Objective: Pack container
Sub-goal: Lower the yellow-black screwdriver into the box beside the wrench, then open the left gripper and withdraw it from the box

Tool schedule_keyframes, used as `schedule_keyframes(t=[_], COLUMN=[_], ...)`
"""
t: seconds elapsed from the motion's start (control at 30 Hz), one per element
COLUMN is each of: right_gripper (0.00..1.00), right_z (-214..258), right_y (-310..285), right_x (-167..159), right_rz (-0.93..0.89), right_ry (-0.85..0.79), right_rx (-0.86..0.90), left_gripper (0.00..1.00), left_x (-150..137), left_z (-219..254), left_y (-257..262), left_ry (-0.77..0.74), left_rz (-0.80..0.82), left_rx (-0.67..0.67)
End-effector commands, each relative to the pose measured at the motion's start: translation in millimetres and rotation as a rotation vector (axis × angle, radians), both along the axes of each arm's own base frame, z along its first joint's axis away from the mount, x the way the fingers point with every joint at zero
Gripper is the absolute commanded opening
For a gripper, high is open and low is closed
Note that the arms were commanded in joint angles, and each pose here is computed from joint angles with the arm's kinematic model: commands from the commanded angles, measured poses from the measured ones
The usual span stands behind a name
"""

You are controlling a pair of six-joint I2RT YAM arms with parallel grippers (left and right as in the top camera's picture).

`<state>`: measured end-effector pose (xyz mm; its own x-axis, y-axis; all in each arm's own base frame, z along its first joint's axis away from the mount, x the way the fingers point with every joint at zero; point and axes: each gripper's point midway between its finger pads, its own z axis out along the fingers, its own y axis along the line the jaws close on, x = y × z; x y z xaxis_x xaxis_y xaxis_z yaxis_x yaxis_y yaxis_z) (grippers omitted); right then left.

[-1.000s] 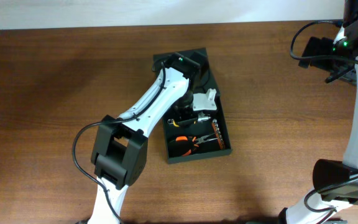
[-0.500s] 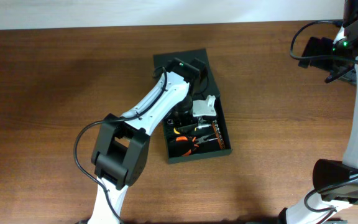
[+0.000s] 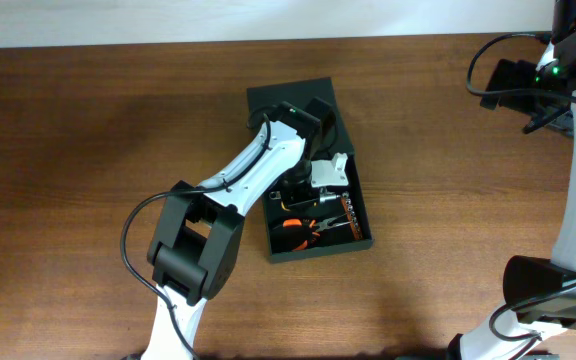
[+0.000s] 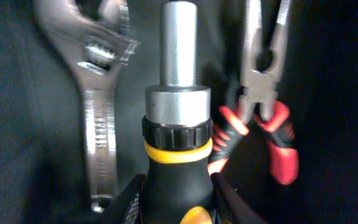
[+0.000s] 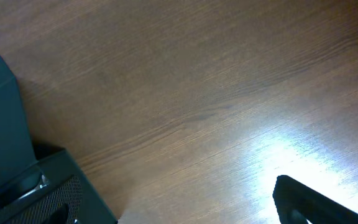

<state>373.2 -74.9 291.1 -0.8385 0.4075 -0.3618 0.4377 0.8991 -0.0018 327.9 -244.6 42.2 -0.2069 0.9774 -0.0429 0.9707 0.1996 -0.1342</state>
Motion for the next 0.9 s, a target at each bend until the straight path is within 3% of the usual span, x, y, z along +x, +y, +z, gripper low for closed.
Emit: schedule_keyframes(t=[0.0, 0.33, 0.37, 0.47, 0.5, 0.87], right_gripper=[0.99, 0.99, 1.0, 0.99, 0.99, 0.99], right_z=[2.5, 2.5, 2.5, 2.5, 2.5, 2.5], right_y=[-0.7, -0.7, -0.7, -0.7, -0.7, -0.7], right_x=[-1.7, -1.7, -1.7, -1.7, -1.7, -1.7], right_rz=[-0.006, -0.006, -0.006, -0.006, -0.006, -0.006], right_ry=[-0.008, -0.008, -0.008, -0.008, -0.008, -0.008], right_rx=[0.002, 0.002, 0.002, 0.002, 0.002, 0.002], left_gripper=[0.02, 0.03, 0.13, 0.57, 0.66, 0.72], left_x=[6.2, 24.9, 24.5, 20.8, 18.8, 24.4], left_z=[-1.3, -3.8, -3.9, -3.9, -3.8, 26.4], left_y=[2.9, 5.5, 5.8, 8.1, 9.3, 3.8], left_ry=[-0.041, -0.132, -0.13, -0.114, -0.106, -0.129], left_rz=[-0.007, -0.025, -0.024, -0.003, -0.004, 0.028], left_rx=[0.028, 0.055, 0.056, 0.067, 0.072, 0.048])
